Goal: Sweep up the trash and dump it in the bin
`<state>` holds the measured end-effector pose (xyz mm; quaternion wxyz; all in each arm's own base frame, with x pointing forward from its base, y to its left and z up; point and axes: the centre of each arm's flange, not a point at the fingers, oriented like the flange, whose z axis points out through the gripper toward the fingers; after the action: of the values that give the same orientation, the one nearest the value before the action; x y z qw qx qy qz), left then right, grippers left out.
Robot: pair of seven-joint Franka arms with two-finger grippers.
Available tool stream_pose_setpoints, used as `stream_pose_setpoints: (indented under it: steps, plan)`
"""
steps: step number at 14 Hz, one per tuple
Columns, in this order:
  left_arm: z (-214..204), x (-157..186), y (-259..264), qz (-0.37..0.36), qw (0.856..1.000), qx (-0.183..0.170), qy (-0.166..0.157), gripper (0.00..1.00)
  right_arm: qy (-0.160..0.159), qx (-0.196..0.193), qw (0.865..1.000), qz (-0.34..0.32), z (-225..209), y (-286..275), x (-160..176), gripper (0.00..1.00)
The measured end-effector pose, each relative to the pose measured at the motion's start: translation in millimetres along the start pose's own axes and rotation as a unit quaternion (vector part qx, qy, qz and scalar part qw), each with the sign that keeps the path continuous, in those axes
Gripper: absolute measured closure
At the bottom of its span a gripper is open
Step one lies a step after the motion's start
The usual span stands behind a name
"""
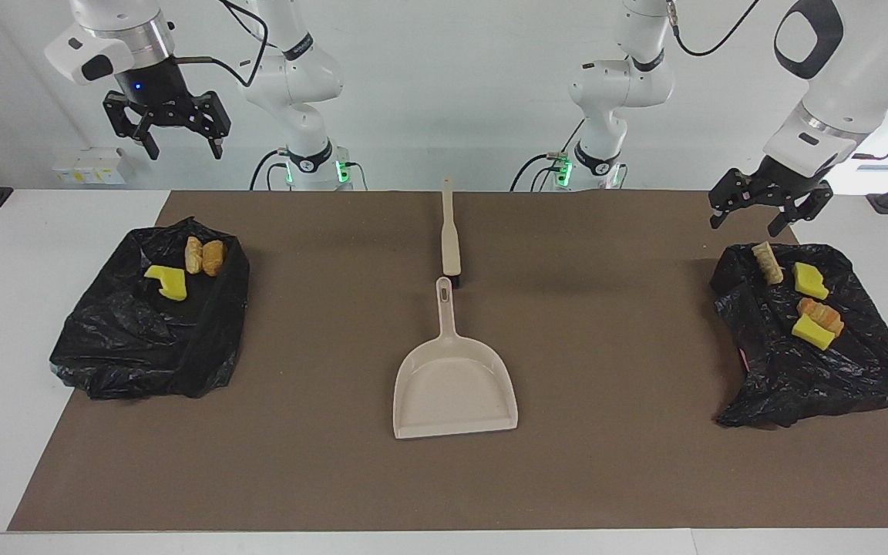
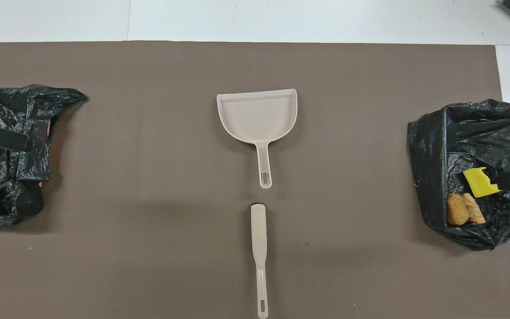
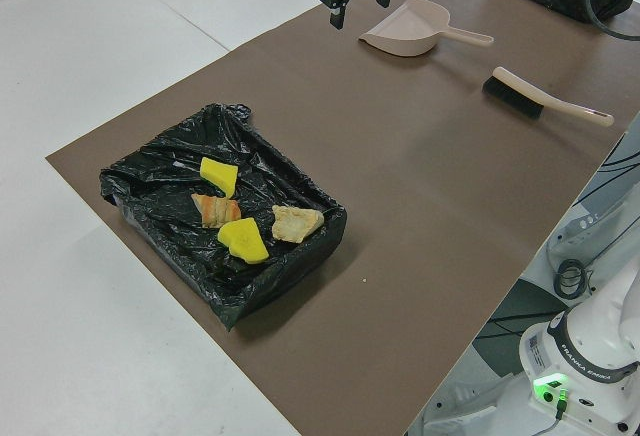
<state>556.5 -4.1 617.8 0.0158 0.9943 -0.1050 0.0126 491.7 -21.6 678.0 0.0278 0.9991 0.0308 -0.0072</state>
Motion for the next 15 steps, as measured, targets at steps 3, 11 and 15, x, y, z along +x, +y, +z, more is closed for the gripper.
stream_pose_setpoints:
  steps: [3, 11, 15]
  plan:
    - [-14.1, -8.8, 3.7, 0.003, 1.000, 0.005, -0.003, 0.00, 0.000, 0.000, 1.000, 0.000, 0.0, 0.0, 0.0, 0.00]
    - [-13.9, -9.4, 6.9, 0.006, 1.000, 0.005, -0.006, 0.00, 0.000, 0.000, 1.000, 0.000, 0.0, 0.0, 0.0, 0.00]
    - [-13.9, -9.4, 7.0, 0.006, 1.000, 0.005, -0.006, 0.00, 0.000, 0.000, 1.000, 0.000, 0.0, 0.0, 0.0, 0.00]
